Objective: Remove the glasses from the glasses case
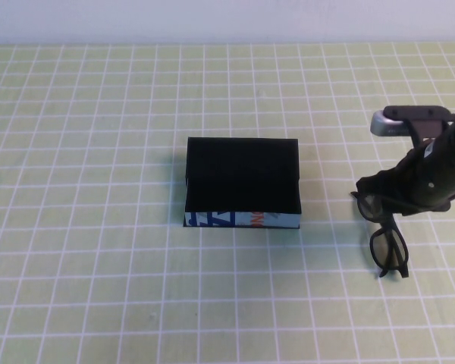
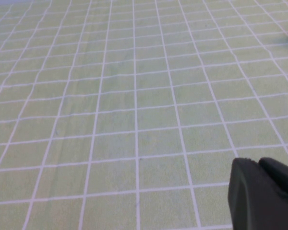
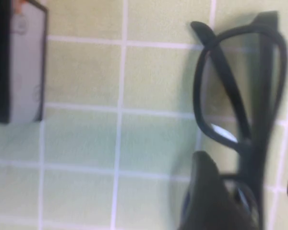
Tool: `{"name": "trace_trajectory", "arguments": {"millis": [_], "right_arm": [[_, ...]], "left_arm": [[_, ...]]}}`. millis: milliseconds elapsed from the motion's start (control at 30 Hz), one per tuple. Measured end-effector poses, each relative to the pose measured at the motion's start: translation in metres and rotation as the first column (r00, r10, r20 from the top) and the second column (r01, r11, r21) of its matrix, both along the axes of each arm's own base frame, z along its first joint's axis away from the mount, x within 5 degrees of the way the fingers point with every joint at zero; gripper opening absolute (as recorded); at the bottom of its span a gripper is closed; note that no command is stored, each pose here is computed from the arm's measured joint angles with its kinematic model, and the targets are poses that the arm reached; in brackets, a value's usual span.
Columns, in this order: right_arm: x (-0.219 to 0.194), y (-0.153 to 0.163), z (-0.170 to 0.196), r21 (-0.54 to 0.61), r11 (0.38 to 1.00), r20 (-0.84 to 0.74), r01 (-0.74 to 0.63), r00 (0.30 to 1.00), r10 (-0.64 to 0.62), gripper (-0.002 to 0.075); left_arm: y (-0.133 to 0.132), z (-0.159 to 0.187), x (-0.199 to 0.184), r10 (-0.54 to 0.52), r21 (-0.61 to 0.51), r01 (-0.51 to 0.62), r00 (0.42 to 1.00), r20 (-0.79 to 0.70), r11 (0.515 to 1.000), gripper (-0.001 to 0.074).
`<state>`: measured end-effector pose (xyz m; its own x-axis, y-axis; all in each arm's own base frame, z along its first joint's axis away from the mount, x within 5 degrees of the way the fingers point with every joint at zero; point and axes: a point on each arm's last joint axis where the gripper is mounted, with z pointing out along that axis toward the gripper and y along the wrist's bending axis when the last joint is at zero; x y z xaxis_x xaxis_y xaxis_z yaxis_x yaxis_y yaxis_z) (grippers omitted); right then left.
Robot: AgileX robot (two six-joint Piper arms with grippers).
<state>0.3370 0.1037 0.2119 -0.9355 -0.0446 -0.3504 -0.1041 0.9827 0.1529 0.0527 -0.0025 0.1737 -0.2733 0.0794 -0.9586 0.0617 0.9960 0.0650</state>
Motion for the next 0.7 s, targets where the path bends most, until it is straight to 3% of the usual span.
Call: {"name": "trace_trajectory", "arguments": {"millis": [100, 300, 500, 700], "right_arm": [[-0.013, -0.004, 0.025, -0.006, 1.000, 0.015, -0.013, 1.000, 0.014, 0.0270], [-0.049, -0.013, 0.065, -0.013, 0.999, -0.032, -0.037, 0.999, 0.037, 0.0034], [-0.104, -0.026, 0.090, 0.040, 0.998, 0.070, -0.042, 0.997, 0.039, -0.0012], [-0.171, -0.042, 0.088, 0.138, 0.990, 0.212, -0.032, 0.977, 0.002, -0.0015]], "left_arm": [[0.000, 0.000, 0.000, 0.000, 0.000, 0.000, 1.000, 0.000, 1.000, -0.0004], [0.000, 0.000, 0.000, 0.000, 0.000, 0.000, 1.000, 0.000, 1.000, -0.0004], [0.000, 0.000, 0.000, 0.000, 0.000, 0.000, 1.000, 0.000, 1.000, -0.0004], [0.000, 0.000, 0.000, 0.000, 0.000, 0.000, 1.000, 0.000, 1.000, -0.0004]]}}
